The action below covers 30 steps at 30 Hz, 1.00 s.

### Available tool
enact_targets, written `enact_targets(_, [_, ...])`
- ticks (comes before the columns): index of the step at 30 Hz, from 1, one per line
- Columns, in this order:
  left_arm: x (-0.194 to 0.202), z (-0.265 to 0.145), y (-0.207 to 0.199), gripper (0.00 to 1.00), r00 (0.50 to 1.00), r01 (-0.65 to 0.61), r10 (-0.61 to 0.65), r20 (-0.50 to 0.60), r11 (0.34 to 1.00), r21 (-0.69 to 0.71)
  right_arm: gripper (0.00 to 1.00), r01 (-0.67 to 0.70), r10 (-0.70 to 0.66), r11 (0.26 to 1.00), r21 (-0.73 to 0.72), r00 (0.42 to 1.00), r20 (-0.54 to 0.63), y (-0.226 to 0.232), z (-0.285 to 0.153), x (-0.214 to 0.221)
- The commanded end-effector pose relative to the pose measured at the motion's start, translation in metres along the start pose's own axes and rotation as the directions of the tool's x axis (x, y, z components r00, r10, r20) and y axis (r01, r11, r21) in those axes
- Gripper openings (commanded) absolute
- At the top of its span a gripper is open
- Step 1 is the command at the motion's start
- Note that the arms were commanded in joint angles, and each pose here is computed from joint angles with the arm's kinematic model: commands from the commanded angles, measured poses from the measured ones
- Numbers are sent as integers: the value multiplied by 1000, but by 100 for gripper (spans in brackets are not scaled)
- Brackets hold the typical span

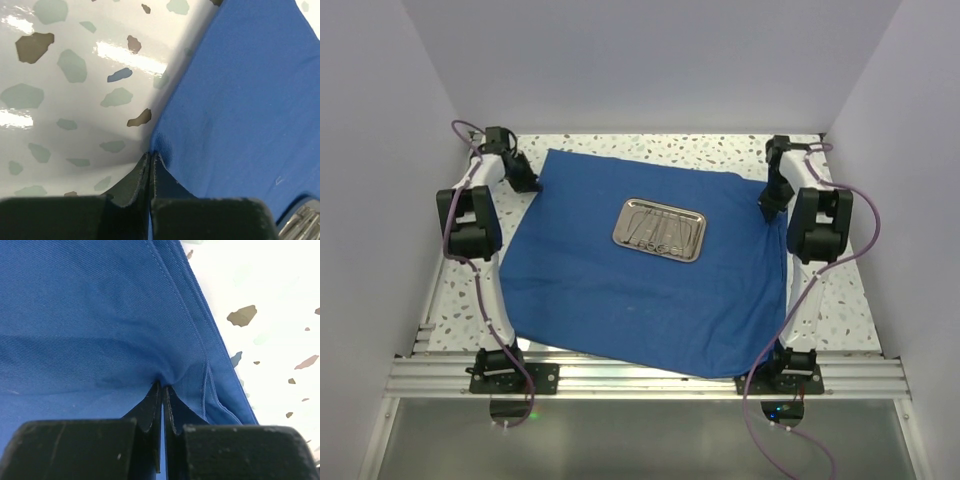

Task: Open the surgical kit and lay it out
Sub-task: Smooth out the surgical kit at the center of the board.

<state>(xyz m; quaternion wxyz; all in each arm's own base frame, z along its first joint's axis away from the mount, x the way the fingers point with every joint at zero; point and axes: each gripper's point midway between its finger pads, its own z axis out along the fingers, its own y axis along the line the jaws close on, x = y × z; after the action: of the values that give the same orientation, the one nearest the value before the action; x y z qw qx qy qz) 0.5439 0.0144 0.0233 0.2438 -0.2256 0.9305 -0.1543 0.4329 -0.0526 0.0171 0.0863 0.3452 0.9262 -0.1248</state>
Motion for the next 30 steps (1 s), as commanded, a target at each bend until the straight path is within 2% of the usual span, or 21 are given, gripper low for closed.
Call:
enact_targets(1, [11,17,-3,0,997,59,-54,-61,995,82,0,-18,18,998,-59,1000,0,26,40,-13])
enact_targets(3, [5,16,-5,0,995,90,-85,-48,991,100,0,-16,16,994,-106,1000,7,41,39,-18])
enact_targets(6, [-21,9,5,0,990,135,-138,38,989,62,0,-13,24,978,-209,998,50,72,25,-40])
enact_targets(11, [-80,-13,21,0,957,198,-203,206,979,49,0,-39,91,908,-416,990,106,127,-3,-79])
enact_targets(15, [-115,-23,30,0,930,234,-242,276,970,64,0,-72,144,881,-468,982,120,148,1,-99])
enact_targets(19, [-149,-30,46,0,904,253,-257,340,966,59,0,-122,218,862,-492,965,142,150,6,-118])
enact_targets(21, [-153,-32,49,0,895,275,-287,341,958,86,0,-149,250,856,-495,957,145,144,5,-126])
enact_targets(22, [-154,-34,50,0,892,278,-295,342,955,99,5,-156,257,857,-492,956,144,140,5,-128])
enact_targets(23, [-152,-35,48,3,896,274,-298,331,954,118,19,-152,257,858,-492,954,155,138,4,-131])
enact_targets(24, [-154,-42,43,16,895,265,-294,337,955,130,54,-146,258,856,-495,952,165,135,-4,-133])
enact_targets(25, [-145,-38,47,33,899,278,-302,316,953,120,75,-135,254,855,-501,951,177,134,-8,-134])
enact_targets(26, [-142,-40,45,62,903,270,-296,312,955,127,93,-111,251,846,-522,945,207,134,-18,-140])
enact_targets(27, [-140,-43,43,82,905,264,-291,310,956,128,99,-91,254,836,-542,939,233,132,-36,-146])
enact_targets(29, [-136,-58,38,93,903,251,-280,325,959,128,98,-56,239,823,-565,937,256,131,-48,-148])
enact_targets(30, [-136,-65,33,93,902,241,-274,333,961,138,98,-49,237,790,-611,944,231,136,-54,-145])
